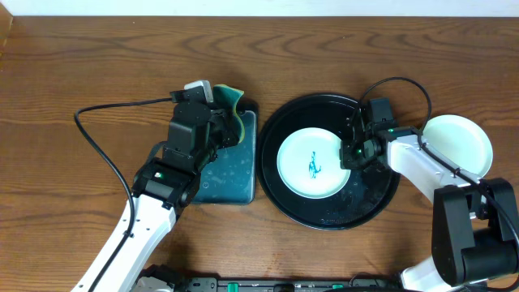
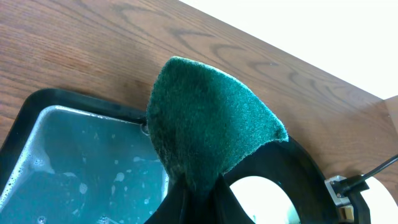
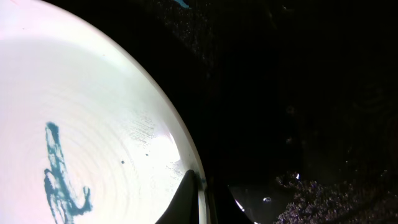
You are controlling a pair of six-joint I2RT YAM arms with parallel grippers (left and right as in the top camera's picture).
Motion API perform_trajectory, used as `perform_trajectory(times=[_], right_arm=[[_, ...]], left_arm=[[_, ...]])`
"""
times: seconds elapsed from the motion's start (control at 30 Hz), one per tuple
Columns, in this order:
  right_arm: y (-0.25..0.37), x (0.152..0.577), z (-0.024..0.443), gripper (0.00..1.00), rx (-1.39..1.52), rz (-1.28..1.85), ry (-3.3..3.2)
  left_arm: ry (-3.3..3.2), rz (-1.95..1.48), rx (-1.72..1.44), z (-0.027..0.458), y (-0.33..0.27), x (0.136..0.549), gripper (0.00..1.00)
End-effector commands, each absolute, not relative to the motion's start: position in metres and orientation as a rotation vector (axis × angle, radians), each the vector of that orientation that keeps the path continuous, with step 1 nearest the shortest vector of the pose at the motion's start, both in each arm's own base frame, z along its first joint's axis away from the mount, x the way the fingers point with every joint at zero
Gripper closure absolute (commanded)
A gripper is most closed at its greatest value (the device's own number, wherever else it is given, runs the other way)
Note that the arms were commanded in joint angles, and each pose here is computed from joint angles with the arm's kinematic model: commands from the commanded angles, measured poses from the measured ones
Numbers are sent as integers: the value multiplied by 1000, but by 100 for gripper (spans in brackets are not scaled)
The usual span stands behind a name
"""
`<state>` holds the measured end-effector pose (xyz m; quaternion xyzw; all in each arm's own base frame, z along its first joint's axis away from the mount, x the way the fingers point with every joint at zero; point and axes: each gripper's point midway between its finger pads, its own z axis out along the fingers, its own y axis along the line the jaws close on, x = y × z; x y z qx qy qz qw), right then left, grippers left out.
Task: Clean dirty plates on tray and stack at the side
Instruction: 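Carry the sponge from the water tray onto the white plate, left gripper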
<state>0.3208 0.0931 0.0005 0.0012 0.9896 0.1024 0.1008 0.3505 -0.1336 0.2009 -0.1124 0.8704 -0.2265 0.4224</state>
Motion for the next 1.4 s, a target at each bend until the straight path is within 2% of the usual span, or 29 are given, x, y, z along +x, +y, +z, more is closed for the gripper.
perform_trajectory(times=[0.0, 0.8, 0.9, 1.23, 1.37], right_arm=[[92, 299, -24, 98, -25, 266, 3011], [92, 299, -24, 98, -25, 266, 3010], [92, 299, -24, 98, -25, 266, 3010], [92, 299, -24, 98, -25, 266, 3010], [92, 299, -24, 98, -25, 266, 3010]], left_arm=[[2164, -590, -283, 206, -135, 349, 92], [2174, -569, -254, 203, -134, 348, 93], [2227, -504, -209, 188, -132, 346, 92], [2522, -315, -243, 91, -122, 340, 92], [2539, -306, -244, 85, -122, 340, 93]])
